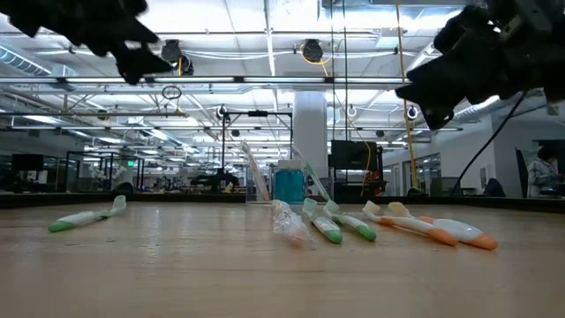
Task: Pick & Place toothbrushing station
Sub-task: Put the orange toothbrush into the transparent organizer
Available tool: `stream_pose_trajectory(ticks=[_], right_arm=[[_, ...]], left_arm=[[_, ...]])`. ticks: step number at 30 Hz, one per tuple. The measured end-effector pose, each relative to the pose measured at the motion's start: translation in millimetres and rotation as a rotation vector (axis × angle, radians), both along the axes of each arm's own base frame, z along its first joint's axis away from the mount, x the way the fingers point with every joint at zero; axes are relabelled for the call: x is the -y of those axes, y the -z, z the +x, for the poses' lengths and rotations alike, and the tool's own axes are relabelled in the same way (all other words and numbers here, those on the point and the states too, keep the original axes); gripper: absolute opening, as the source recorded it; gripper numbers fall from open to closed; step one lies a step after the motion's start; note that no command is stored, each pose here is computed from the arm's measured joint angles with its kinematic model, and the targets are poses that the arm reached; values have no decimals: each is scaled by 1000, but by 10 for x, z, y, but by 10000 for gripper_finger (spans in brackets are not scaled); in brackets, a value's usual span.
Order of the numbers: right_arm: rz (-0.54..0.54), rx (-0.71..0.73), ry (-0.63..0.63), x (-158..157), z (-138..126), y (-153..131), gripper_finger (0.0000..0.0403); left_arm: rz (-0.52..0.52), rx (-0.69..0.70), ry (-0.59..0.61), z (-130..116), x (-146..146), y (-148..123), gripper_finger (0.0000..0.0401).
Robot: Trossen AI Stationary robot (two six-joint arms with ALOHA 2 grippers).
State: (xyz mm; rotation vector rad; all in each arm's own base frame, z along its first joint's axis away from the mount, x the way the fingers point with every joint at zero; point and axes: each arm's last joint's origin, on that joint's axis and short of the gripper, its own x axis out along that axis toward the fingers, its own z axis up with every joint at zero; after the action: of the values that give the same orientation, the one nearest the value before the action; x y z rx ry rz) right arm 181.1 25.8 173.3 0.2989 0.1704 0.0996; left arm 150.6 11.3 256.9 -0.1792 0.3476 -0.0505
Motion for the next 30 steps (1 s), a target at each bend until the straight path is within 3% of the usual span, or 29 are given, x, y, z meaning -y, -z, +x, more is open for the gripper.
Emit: stream_pose_trajectory(ticks=[5,8,11,17,26,30], right_arm=[[4,-344,164,-183,247,-132,174],[76,-577,315,-217,341,-124,187],[191,-702,399,-254,462,-98,191],[338,-788,346,-366,732,118,182],[381,-894,430,-392,904,452,172],[350,-892,500,-357,922,537,171]], left_arm=[[63,116,36,-328,61,-146,285],[90,179,40,-495,77,-200,285],[112,225,15,-623,81,-230,285],[157,199,-81,-733,60,-191,285],[144,188,-164,-717,35,-190,285],[139,201,-166,-716,35,-202,285]])
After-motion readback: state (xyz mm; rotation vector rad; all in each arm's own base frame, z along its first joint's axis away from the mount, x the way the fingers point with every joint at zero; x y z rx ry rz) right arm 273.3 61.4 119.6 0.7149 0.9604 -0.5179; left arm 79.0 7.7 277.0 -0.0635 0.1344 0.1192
